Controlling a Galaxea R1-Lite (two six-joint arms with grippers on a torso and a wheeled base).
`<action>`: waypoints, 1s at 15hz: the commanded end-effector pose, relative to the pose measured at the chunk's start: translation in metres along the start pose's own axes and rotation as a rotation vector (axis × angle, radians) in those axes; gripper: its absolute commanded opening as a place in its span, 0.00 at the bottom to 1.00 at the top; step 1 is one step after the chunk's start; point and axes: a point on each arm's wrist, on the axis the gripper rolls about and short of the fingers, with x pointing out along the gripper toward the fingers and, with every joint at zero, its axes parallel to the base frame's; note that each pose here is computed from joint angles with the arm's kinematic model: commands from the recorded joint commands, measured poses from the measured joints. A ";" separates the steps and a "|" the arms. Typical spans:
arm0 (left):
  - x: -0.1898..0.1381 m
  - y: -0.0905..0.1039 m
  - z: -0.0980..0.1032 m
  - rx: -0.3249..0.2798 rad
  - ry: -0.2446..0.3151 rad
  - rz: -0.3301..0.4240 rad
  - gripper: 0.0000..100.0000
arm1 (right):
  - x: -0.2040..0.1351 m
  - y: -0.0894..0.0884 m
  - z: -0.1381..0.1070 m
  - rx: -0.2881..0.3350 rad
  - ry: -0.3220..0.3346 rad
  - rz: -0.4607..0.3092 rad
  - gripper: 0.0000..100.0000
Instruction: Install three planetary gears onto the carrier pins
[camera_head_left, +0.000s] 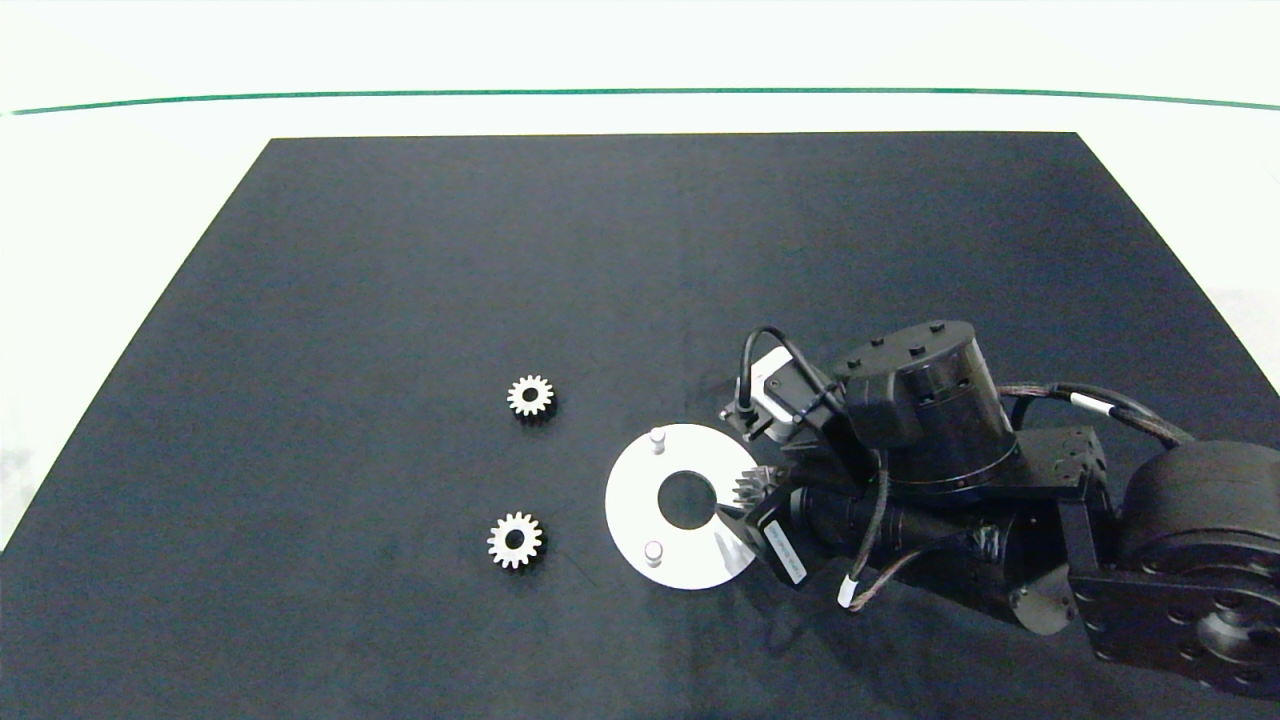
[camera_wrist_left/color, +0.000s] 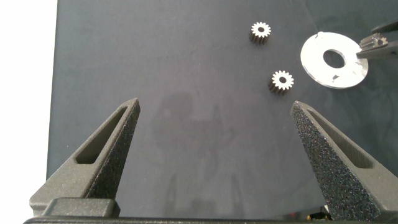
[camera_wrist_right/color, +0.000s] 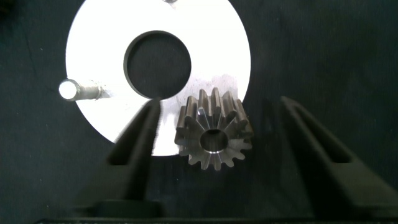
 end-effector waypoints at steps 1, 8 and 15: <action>0.000 0.000 0.000 0.001 0.003 0.000 1.00 | -0.001 -0.001 0.003 0.003 -0.011 -0.006 1.00; 0.001 0.000 0.000 0.001 0.009 -0.002 1.00 | -0.044 -0.014 0.019 0.029 -0.122 -0.012 1.00; 0.002 0.000 0.002 0.001 0.009 -0.001 1.00 | -0.068 -0.037 0.010 0.052 -0.094 -0.059 1.00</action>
